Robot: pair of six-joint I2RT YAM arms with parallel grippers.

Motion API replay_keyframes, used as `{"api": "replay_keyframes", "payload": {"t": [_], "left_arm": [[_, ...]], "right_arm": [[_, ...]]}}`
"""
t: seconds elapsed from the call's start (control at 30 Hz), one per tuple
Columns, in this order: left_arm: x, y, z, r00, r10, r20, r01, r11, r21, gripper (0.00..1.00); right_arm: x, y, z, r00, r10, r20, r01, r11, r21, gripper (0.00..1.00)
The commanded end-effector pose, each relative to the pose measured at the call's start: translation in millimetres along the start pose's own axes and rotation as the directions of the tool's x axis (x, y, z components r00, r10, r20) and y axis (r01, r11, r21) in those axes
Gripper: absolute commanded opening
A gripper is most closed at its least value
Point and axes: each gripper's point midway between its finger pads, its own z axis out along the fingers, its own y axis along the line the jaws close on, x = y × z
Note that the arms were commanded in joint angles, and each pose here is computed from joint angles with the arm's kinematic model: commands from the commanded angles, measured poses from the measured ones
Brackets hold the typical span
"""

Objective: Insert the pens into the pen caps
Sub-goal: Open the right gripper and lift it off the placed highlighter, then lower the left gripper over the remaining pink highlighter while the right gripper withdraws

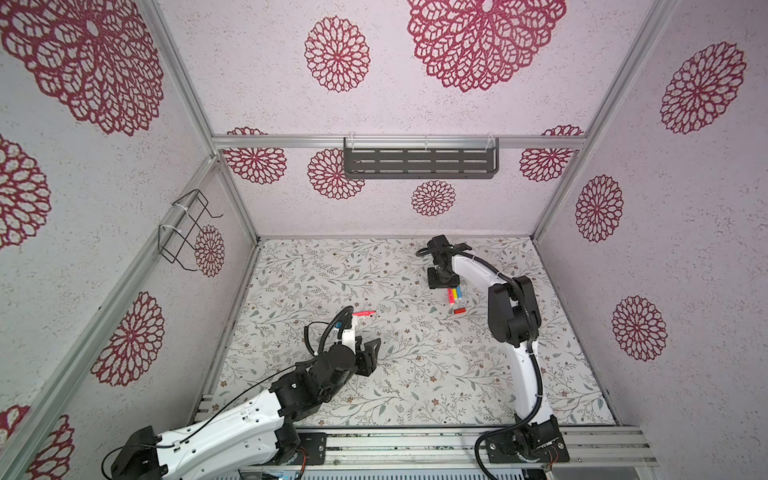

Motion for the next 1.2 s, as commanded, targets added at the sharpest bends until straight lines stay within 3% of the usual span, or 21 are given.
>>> {"api": "replay_keyframes", "payload": {"t": [0.0, 0.07, 0.17, 0.33, 0.43, 0.73, 1.17], "left_arm": [[-6, -1, 3, 1.0, 0.022, -0.006, -0.022, 1.0, -0.013, 0.6], [-5, 0, 6, 0.999, 0.031, -0.028, -0.031, 0.999, -0.02, 0.6], [-3, 8, 14, 0.997, 0.018, -0.08, -0.021, 0.999, -0.039, 0.6], [2, 51, 31, 0.979, -0.053, -0.197, 0.014, 0.981, -0.192, 0.6], [1, 67, 42, 0.971, -0.066, -0.229, 0.009, 0.97, -0.241, 0.6], [-6, 117, 80, 0.953, -0.147, -0.266, 0.056, 0.945, -0.322, 0.59], [-5, 147, 118, 0.932, -0.189, -0.309, 0.074, 0.935, -0.346, 0.59]], "right_arm": [[-35, 36, -119, 0.977, -0.035, 0.211, 0.065, 0.988, -0.141, 0.54], [-33, 57, -157, 0.957, -0.076, 0.281, 0.141, 0.965, -0.219, 0.55], [-13, 90, -211, 0.913, -0.139, 0.385, 0.287, 0.888, -0.36, 0.55], [49, 113, -283, 0.818, -0.075, 0.571, 0.457, 0.688, -0.563, 0.62], [100, 109, -288, 0.799, -0.014, 0.601, 0.498, 0.577, -0.648, 0.71], [193, 75, -250, 0.859, 0.081, 0.505, 0.39, 0.537, -0.748, 0.72], [224, 63, -226, 0.895, 0.128, 0.428, 0.3, 0.536, -0.789, 0.72]]}}
